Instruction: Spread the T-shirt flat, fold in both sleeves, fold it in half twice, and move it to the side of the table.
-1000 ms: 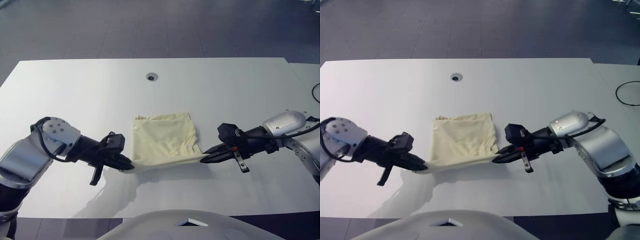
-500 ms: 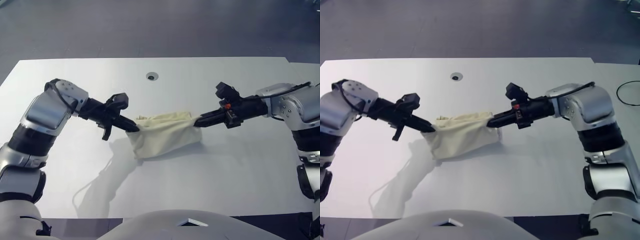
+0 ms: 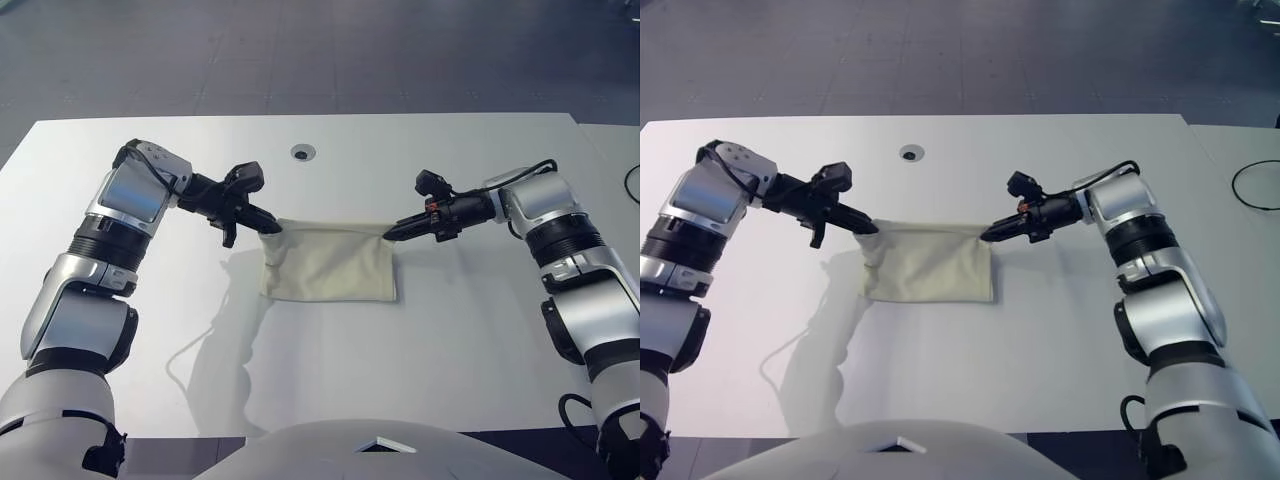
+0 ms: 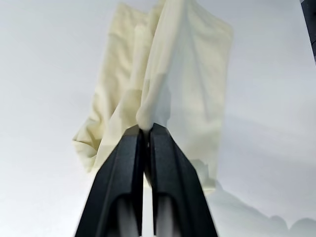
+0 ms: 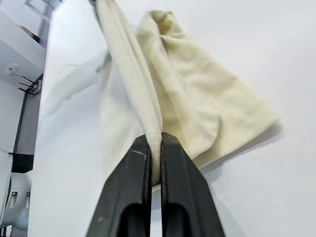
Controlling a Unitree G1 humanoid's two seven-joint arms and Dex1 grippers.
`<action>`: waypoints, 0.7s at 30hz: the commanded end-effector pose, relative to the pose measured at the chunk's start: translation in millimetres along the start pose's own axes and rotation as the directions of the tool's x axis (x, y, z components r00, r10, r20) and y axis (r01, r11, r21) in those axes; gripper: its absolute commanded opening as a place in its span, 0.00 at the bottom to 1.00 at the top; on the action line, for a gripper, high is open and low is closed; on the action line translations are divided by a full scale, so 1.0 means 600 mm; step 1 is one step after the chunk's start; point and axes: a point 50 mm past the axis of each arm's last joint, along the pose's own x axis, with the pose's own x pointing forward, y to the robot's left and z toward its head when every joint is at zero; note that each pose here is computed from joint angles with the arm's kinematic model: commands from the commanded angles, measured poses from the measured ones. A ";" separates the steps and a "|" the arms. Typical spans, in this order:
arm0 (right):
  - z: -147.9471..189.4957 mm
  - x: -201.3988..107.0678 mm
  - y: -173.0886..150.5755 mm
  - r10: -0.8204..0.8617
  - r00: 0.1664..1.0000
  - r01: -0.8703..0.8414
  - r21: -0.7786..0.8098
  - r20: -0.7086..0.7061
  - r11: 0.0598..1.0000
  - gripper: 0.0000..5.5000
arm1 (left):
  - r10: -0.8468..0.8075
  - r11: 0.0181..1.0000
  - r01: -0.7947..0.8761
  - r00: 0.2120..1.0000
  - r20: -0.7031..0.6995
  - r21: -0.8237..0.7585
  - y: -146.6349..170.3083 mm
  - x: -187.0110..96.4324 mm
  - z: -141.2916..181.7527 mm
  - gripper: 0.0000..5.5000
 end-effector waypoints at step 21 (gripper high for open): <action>0.012 0.037 -0.059 -0.405 0.910 0.411 -0.056 0.087 0.910 0.11 | 0.471 0.880 -0.473 0.880 0.061 0.032 0.087 0.054 0.025 0.13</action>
